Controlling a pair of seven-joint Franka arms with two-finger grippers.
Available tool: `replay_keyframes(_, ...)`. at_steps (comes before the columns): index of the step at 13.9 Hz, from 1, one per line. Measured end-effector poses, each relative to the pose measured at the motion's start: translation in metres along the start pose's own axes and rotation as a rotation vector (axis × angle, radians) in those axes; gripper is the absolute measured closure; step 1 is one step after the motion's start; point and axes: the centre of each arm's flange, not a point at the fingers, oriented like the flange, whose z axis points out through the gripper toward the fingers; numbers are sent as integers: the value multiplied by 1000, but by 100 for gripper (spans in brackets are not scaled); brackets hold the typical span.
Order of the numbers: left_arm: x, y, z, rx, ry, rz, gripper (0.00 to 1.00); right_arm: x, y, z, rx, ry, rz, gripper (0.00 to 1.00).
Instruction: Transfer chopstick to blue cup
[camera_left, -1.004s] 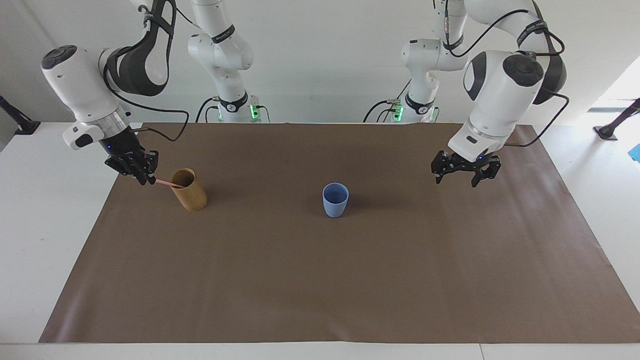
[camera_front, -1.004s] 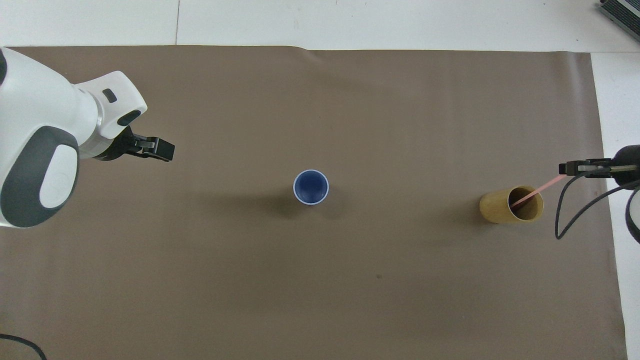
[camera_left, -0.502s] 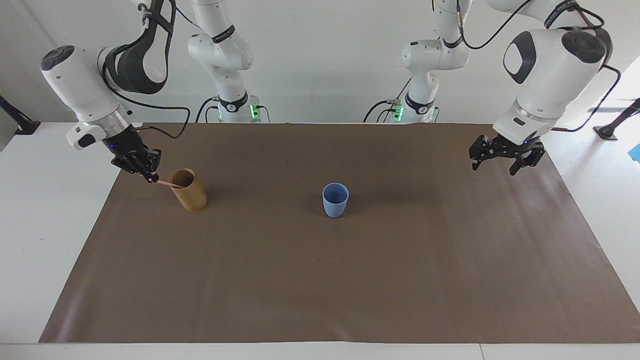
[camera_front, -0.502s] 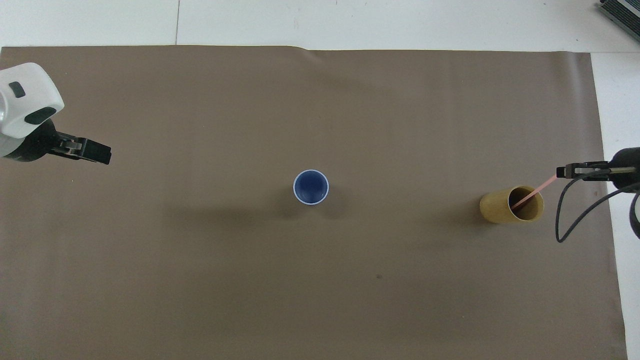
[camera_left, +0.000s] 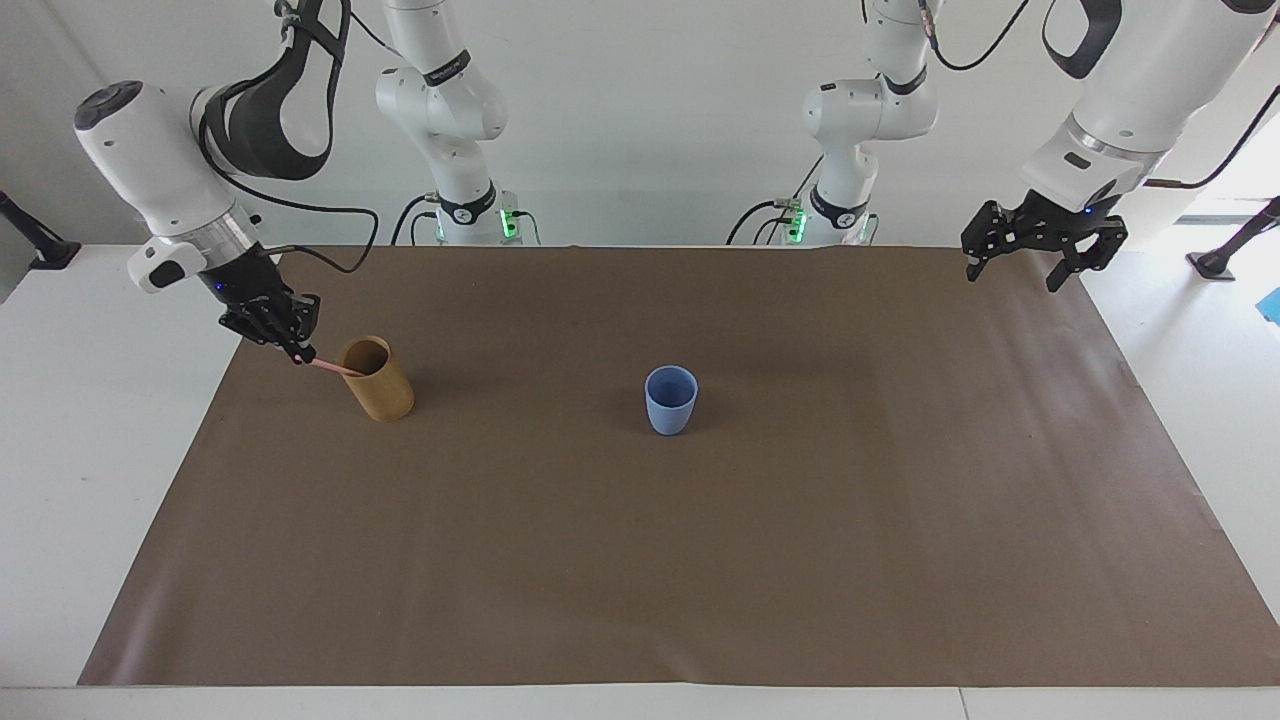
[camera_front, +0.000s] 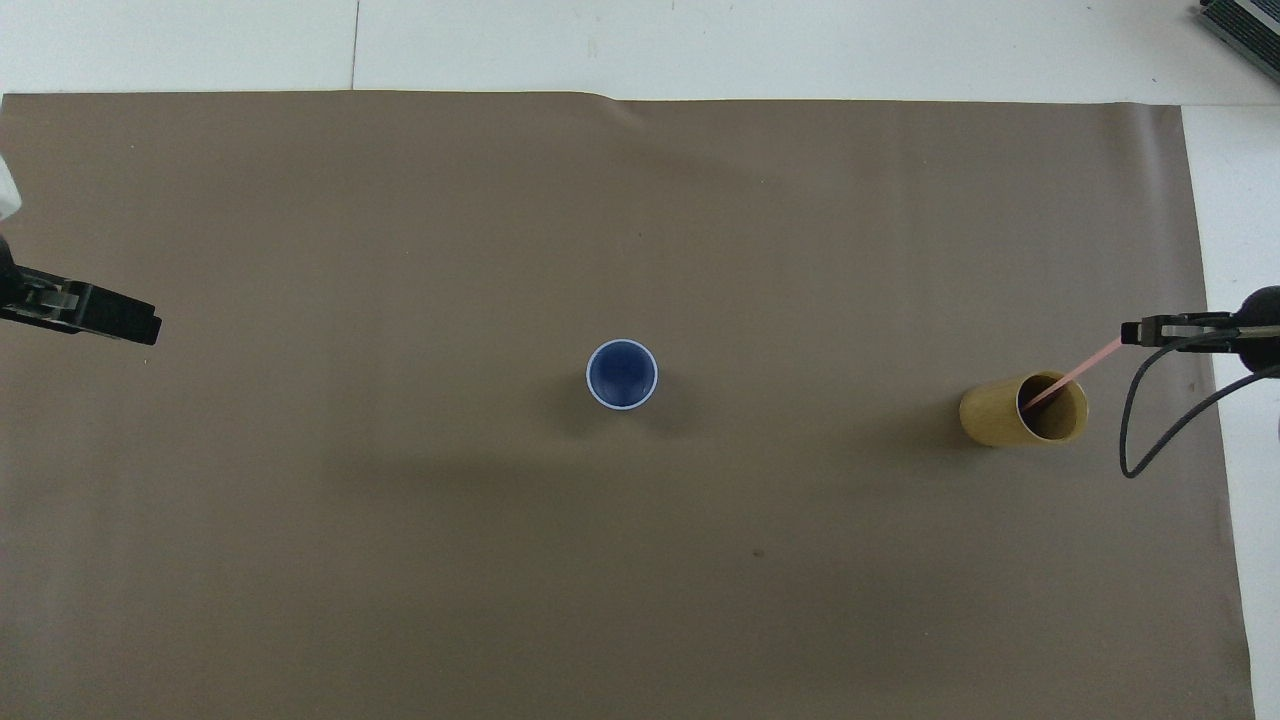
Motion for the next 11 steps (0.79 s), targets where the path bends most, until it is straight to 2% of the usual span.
replay_keyframes(3, -7, -1, -2, 0, -6, 0, 0, 6, -6, -24, 2, 16, 39, 90)
replay_keyframes(7, -8, -1, -3, 0, -7, 0, 0, 12, -20, -67, -3, 65, 18, 90)
replay_keyframes(11, -8, 7, -2, -15, -11, 15, 0, 15, -36, -99, 2, 74, -13, 90)
